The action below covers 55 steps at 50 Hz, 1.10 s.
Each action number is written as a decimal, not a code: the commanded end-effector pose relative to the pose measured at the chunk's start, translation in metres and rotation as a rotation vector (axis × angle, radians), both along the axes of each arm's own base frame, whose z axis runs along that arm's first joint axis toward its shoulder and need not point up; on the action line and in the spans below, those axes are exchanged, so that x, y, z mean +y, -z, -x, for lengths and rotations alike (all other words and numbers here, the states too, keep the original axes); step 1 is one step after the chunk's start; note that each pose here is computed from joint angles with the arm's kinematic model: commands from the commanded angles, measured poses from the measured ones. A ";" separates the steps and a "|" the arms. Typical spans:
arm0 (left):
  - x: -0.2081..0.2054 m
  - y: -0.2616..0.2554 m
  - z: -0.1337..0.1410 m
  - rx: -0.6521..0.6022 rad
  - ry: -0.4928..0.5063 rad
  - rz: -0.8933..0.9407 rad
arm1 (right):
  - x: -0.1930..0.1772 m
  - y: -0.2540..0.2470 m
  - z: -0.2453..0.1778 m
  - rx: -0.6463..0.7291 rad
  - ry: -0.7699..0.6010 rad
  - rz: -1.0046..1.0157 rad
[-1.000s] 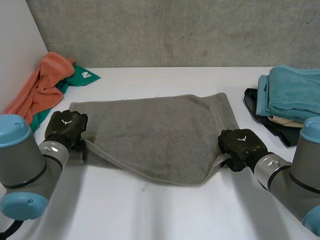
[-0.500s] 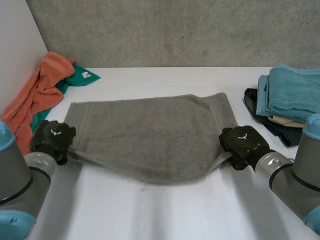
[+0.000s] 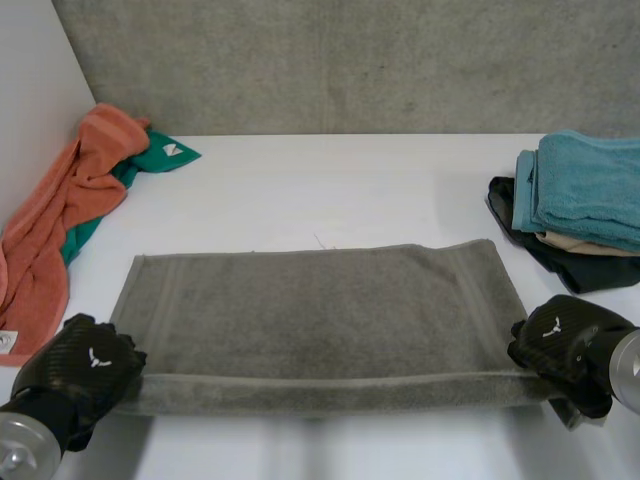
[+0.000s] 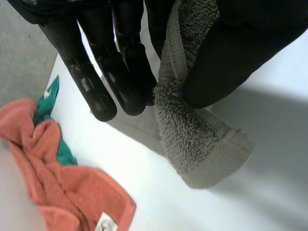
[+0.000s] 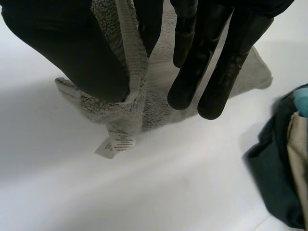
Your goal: Fold the laundry.
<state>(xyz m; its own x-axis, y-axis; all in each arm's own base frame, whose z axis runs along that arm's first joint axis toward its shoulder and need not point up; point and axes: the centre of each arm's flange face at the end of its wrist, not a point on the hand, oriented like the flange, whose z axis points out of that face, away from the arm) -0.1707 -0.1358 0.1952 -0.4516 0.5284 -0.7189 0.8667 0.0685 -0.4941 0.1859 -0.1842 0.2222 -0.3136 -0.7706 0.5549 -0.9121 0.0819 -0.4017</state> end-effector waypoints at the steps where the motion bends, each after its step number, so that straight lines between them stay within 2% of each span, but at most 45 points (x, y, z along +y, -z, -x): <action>1: -0.056 0.014 0.018 0.038 0.025 0.074 | -0.039 0.020 -0.019 -0.009 -0.024 0.131; 6: -0.108 0.023 0.028 0.042 -0.013 0.160 | -0.068 0.024 -0.046 0.015 -0.022 0.279; 7: -0.126 0.027 0.029 0.034 -0.048 0.191 | -0.073 0.022 -0.051 0.016 -0.023 0.309; 11: -0.158 0.038 0.032 0.012 -0.132 0.268 | -0.104 0.033 -0.069 -0.002 -0.027 0.413; 18: -0.197 0.066 0.050 0.038 -0.140 0.358 | -0.152 0.058 -0.094 -0.007 -0.063 0.544; 26: -0.216 0.088 0.064 0.063 -0.119 0.395 | -0.184 0.085 -0.106 -0.005 -0.063 0.609; 31: -0.223 0.082 0.067 0.085 -0.122 0.444 | -0.197 0.080 -0.108 -0.047 -0.041 0.689; 36: -0.226 0.067 0.069 0.120 -0.124 0.517 | -0.201 0.051 -0.110 -0.148 0.002 0.763; 40: -0.224 0.026 0.063 0.165 -0.142 0.601 | -0.196 0.002 -0.105 -0.300 0.067 0.806; 42: -0.216 0.009 0.060 0.213 -0.136 0.623 | -0.187 -0.024 -0.101 -0.396 0.100 0.803; 47: -0.190 -0.012 0.060 0.341 -0.070 0.592 | -0.164 -0.044 -0.080 -0.450 0.144 0.652; 50: -0.170 -0.019 0.053 0.383 -0.048 0.549 | -0.149 -0.036 -0.066 -0.447 0.169 0.490; 55: -0.147 -0.018 0.036 0.406 -0.074 0.471 | -0.125 -0.002 -0.035 -0.441 0.264 0.198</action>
